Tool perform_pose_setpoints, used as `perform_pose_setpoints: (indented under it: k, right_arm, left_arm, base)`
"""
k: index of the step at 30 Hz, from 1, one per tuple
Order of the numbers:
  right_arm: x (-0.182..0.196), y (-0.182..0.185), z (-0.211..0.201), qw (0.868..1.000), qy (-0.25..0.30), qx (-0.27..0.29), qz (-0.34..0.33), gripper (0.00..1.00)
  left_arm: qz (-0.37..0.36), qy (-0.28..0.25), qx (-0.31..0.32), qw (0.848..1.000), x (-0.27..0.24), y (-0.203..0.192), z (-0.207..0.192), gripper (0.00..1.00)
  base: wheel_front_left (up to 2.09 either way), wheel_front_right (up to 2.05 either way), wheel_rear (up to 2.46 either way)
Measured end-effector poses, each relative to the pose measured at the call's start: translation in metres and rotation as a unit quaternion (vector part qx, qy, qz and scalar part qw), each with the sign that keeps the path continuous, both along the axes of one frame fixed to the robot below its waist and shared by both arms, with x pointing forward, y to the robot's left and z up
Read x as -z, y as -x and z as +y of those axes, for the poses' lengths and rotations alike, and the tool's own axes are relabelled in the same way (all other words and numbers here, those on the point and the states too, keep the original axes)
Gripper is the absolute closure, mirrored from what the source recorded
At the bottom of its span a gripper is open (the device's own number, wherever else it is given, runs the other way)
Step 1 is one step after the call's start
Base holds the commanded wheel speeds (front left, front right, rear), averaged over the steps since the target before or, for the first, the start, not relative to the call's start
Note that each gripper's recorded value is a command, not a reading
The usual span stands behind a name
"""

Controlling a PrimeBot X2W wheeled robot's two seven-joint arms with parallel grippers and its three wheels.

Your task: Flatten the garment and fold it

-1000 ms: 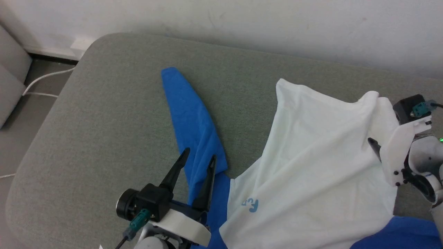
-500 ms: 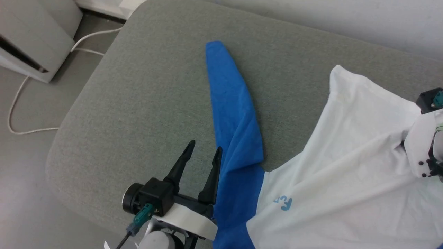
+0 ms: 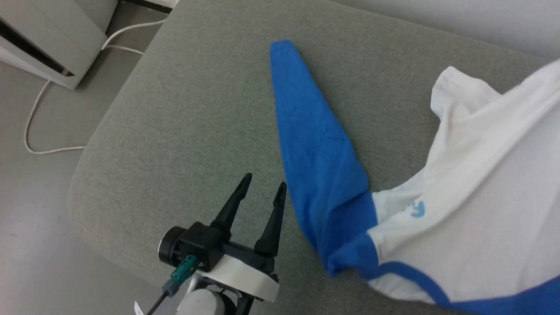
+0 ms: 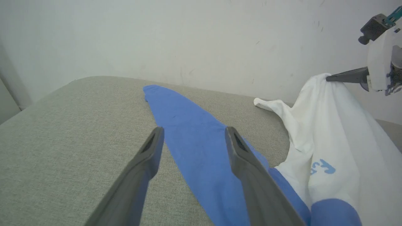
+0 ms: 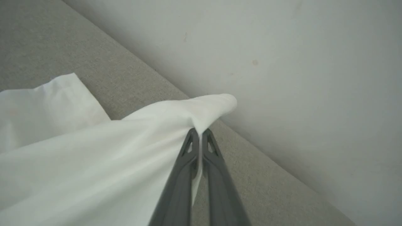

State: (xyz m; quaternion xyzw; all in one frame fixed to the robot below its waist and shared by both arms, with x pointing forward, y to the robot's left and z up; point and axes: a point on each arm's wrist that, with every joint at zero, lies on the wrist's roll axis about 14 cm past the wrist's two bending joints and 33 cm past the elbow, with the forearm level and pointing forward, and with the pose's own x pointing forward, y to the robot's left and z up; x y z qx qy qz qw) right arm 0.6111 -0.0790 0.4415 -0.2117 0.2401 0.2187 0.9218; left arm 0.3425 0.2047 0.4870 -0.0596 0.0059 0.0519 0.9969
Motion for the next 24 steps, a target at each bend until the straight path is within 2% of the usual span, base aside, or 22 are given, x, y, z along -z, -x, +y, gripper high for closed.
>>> perform_pose_setpoints:
  k: [3, 6, 11, 13, 14, 15, 19, 24]
  right_arm:
    - [-0.026, -0.029, -0.001, 0.998, 0.002, 0.004, -0.062, 1.0]
    - [-0.031, -0.048, -0.003, 0.995, 0.017, 0.002, -0.095, 1.0]
    - [-0.014, -0.061, 0.008, 0.992, 0.051, -0.026, -0.112, 1.0]
    - [0.004, -0.06, 0.013, 0.993, 0.061, -0.037, -0.098, 1.0]
    - [0.016, -0.056, 0.017, 0.994, 0.062, -0.042, -0.084, 0.62]
    - [0.027, -0.052, 0.02, 0.995, 0.057, -0.041, -0.066, 0.0]
    - [0.051, -0.035, 0.03, 0.997, 0.044, -0.049, -0.029, 0.0]
    - [0.045, -0.024, 0.034, 0.999, 0.003, -0.045, -0.031, 0.0]
  left_arm:
    - [0.002, 0.004, 0.005, 1.0, 0.001, -0.004, -0.004, 0.0]
    - [0.005, 0.007, 0.007, 1.0, 0.003, -0.008, -0.005, 0.0]
    - [0.017, 0.01, 0.001, 1.0, 0.01, -0.011, -0.003, 0.0]
    - [0.018, 0.009, 0.0, 1.0, 0.01, -0.013, -0.003, 0.0]
    - [0.019, 0.009, -0.001, 1.0, 0.01, -0.013, -0.002, 0.0]
    - [0.02, 0.008, -0.004, 1.0, 0.011, -0.014, -0.001, 0.0]
    - [0.018, 0.008, -0.006, 1.0, 0.009, -0.014, 0.0, 0.0]
    - [0.01, -0.001, -0.007, 1.0, 0.005, -0.014, 0.003, 0.0]
  base:
    - [0.0, 0.0, 0.0]
    - [0.0, 0.0, 0.0]
    - [0.0, 0.0, 0.0]
    - [0.0, 0.0, 0.0]
    - [0.0, 0.0, 0.0]
    - [0.0, 0.0, 0.0]
    - [0.0, 0.0, 0.0]
    - [0.0, 0.0, 0.0]
